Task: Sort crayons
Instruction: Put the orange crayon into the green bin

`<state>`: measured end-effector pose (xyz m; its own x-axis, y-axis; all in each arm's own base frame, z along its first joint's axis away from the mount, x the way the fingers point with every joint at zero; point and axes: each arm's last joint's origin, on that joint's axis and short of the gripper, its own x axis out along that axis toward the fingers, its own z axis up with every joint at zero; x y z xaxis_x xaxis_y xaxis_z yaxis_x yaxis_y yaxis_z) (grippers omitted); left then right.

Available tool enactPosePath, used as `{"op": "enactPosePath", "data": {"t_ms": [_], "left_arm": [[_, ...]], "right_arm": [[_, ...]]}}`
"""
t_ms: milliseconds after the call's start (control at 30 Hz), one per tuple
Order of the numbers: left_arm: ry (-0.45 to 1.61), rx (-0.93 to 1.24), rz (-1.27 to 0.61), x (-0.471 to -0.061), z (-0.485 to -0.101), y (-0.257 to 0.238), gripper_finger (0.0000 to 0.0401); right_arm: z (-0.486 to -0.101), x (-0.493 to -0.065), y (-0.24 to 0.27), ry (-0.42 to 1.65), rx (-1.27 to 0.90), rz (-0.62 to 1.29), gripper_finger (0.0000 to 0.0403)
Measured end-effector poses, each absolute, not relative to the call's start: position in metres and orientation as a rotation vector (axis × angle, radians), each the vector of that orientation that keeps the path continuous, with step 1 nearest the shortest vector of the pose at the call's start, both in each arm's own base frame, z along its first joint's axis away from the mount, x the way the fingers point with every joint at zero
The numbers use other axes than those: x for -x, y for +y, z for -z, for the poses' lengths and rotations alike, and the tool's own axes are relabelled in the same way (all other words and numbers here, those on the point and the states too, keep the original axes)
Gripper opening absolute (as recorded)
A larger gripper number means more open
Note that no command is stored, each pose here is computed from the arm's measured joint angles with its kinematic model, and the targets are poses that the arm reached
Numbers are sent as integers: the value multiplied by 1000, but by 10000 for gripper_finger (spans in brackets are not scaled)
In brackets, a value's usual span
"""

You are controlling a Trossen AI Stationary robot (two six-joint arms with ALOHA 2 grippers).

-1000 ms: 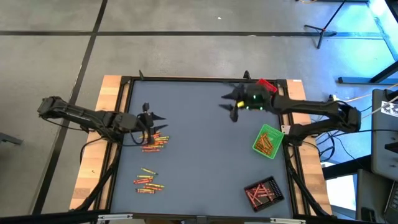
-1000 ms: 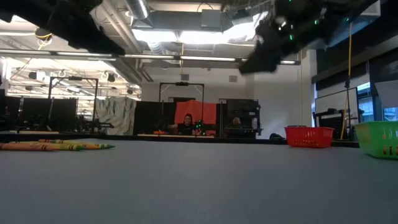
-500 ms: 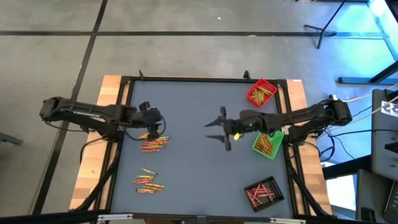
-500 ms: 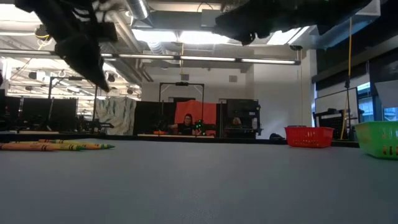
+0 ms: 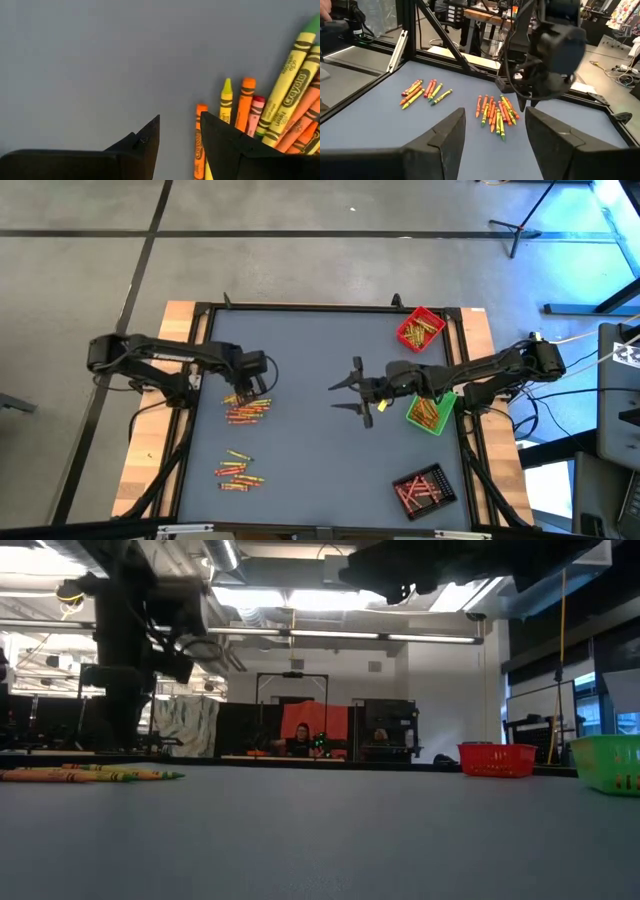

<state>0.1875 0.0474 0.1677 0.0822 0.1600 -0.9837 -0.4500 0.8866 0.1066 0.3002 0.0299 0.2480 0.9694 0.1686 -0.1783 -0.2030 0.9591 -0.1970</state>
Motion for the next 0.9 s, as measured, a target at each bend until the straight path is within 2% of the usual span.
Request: {"op": "enactPosePath", "data": {"t_ms": [167, 733, 900], "left_arm": [[1473, 322, -374, -191, -157, 54, 124], [1580, 336, -387, -196, -137, 58, 123], [1612, 360, -386, -196, -132, 60, 90]], "right_arm": [[-247, -300, 30, 172, 215, -190, 202], [-247, -300, 30, 174, 215, -190, 202], [-247, -300, 30, 174, 215, -190, 202]]}}
